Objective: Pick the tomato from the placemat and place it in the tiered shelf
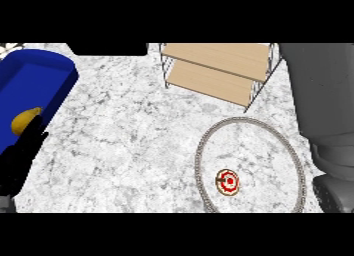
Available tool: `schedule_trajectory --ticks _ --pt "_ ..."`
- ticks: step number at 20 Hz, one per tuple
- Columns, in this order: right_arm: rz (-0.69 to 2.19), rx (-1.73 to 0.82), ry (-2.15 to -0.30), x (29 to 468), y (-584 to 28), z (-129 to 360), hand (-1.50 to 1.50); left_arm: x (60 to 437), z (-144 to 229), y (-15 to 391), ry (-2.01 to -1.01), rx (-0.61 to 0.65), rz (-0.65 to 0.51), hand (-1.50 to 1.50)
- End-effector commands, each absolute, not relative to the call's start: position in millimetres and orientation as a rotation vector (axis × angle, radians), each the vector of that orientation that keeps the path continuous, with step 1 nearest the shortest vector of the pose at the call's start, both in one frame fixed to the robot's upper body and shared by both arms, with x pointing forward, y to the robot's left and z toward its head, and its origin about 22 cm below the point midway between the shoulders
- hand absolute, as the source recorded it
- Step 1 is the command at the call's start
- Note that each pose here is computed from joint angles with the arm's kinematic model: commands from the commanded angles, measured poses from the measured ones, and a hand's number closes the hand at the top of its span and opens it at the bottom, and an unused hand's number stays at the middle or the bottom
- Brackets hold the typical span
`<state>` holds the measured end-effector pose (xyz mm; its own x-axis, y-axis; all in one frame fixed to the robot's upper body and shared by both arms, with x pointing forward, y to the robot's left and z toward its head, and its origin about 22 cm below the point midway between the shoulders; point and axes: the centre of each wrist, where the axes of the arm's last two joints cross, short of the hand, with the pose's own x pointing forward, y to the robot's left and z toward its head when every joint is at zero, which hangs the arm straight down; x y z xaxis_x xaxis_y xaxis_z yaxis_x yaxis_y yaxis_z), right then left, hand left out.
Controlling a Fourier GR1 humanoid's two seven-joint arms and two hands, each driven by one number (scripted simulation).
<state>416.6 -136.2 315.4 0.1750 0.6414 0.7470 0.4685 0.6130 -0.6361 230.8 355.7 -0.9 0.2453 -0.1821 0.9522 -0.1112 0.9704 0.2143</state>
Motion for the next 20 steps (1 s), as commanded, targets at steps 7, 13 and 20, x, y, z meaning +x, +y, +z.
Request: schedule_trajectory --ticks 7,13,20 --pt "-0.06 -0.808 -1.643 361.3 -183.0 358.7 -1.5 229.5 -6.6 343.3 -1.311 0.264 -0.048 0.0" --pt "-0.196 -0.883 -1.617 288.2 -257.9 409.5 -1.5 226.7 0.4 347.1 -1.314 0.281 -0.007 0.0" --pt "-0.115 -0.95 -1.516 224.2 -318.5 407.0 -1.5 211.9 -13.1 362.0 -1.304 0.303 0.016 0.0"
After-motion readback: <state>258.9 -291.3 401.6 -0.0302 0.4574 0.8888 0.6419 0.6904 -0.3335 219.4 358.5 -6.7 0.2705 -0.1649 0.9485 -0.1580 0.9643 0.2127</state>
